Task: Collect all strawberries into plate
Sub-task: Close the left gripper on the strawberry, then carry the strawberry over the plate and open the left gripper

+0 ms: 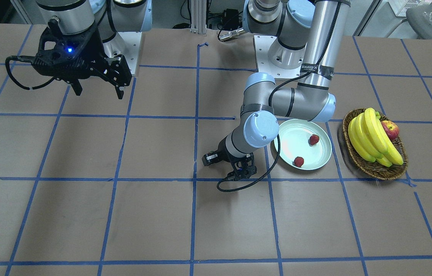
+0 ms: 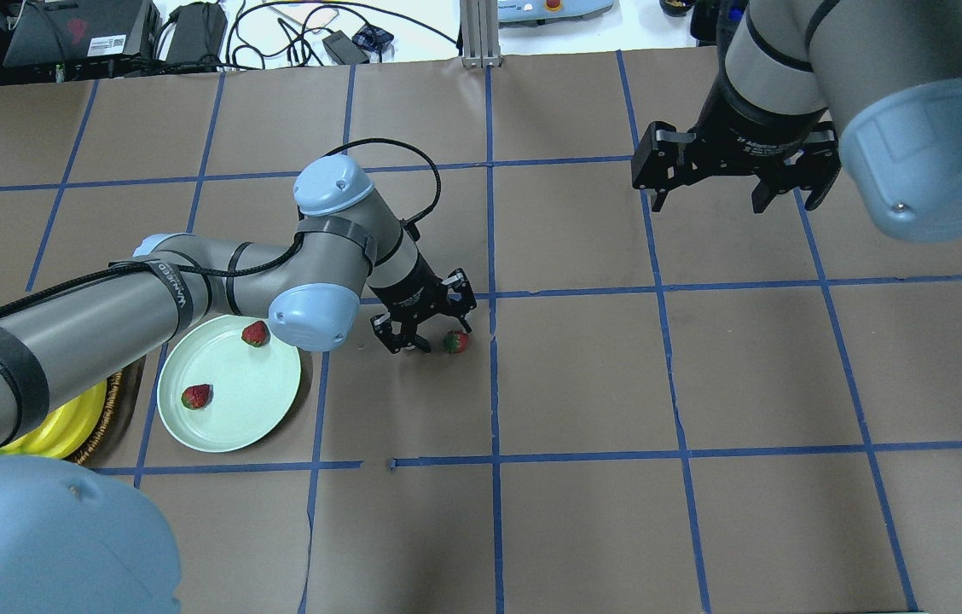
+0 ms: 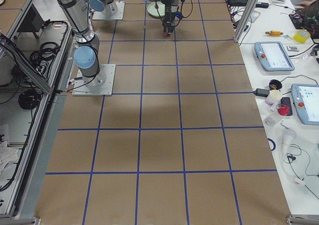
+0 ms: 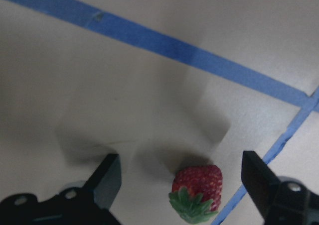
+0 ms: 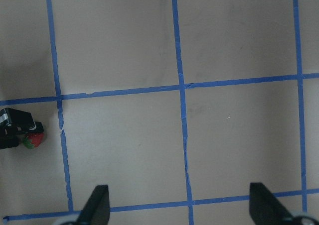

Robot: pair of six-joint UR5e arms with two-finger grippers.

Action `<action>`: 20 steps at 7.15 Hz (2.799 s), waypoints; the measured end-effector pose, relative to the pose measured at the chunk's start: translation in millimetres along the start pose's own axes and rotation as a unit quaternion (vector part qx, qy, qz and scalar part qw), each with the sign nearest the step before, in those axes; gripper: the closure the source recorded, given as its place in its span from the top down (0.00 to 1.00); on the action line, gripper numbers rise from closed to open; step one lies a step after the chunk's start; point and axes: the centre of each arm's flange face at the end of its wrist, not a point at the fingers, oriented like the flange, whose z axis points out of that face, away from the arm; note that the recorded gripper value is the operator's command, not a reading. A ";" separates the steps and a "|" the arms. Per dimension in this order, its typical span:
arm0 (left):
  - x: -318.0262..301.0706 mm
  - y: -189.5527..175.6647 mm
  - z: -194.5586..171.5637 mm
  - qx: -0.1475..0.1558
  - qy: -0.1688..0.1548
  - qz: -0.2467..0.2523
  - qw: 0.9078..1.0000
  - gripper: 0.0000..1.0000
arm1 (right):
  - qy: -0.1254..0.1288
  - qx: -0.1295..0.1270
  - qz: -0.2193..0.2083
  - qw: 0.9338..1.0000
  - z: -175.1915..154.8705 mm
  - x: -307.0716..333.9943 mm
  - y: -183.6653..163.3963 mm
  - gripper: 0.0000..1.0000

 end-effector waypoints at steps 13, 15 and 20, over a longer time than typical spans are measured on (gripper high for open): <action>-57.2 -22.8 -74.3 0.044 -0.190 0.124 0.973 0.00 | 0.005 0.000 0.000 1.000 1.2 0.5 -0.4 1.00; -127.7 -36.8 -97.9 0.016 -0.234 0.182 0.955 0.00 | 0.006 0.000 0.000 1.000 2.0 0.7 -1.2 1.00; -179.7 -37.7 -116.7 0.002 -0.228 0.191 0.955 1.00 | 0.002 0.000 0.002 1.000 2.9 -0.5 -1.8 1.00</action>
